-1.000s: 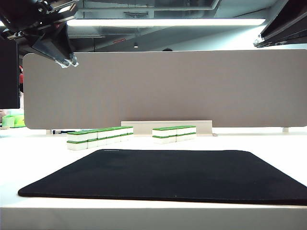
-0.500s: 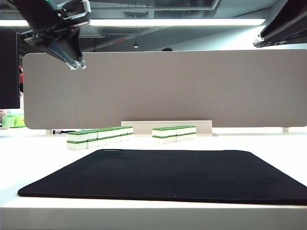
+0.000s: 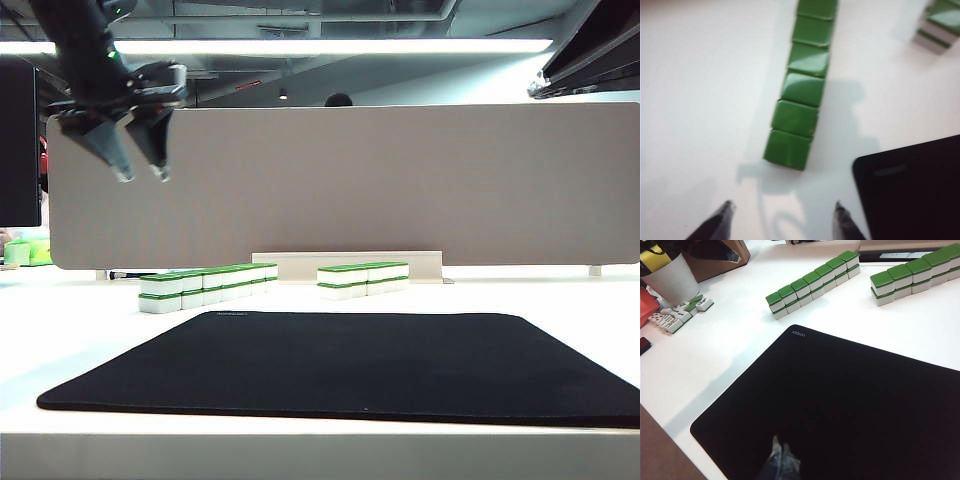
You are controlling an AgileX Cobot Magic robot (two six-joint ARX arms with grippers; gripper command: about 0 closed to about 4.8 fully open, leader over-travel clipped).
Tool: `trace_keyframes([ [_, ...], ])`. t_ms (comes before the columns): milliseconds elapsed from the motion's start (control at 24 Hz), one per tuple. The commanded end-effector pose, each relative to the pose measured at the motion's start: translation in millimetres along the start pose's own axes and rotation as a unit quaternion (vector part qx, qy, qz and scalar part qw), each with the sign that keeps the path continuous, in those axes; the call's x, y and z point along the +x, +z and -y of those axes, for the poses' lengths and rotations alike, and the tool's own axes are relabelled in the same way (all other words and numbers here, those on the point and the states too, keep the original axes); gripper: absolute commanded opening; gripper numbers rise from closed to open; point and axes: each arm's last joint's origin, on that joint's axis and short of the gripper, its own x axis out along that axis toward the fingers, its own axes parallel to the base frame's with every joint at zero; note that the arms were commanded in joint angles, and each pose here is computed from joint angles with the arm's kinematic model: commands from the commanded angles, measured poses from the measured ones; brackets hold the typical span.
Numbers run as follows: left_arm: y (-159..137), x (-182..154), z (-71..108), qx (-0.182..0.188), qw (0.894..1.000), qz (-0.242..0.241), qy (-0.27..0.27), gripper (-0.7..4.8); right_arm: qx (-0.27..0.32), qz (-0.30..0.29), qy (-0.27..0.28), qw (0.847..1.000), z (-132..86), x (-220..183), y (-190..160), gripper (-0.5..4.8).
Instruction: Take a mahjong tile from the mahjong wall and then place it on the table close to you.
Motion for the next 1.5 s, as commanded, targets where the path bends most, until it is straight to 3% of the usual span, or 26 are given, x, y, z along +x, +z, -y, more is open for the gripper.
trace_keyframes([
  [42,5,3,-12.5,0.005,1.0,-0.014,0.006,2.49,-0.003,0.006,0.004,1.0,-1,-1,2,-0.01],
  [250,7,19,-19.5,0.02,0.999,-0.042,0.002,3.69,-0.003,0.006,0.004,1.0,-1,-1,2,-0.01],
  [583,-1,55,-22.2,0.044,0.995,-0.084,-0.01,3.87,-0.003,0.006,0.004,1.0,-1,-1,2,-0.01],
  [791,-9,76,-21.3,0.056,0.992,-0.114,-0.022,4.76,-0.003,0.006,0.004,1.0,-1,-1,2,-0.01],
  [1124,-8,95,-5.3,0.095,0.989,-0.106,-0.031,4.79,-0.003,0.006,0.004,1.0,-1,-1,2,-0.01],
  [1499,-6,111,-2.1,0.118,0.989,-0.091,0.004,4.79,-0.003,0.006,0.004,1.0,-1,-1,2,-0.01],
])
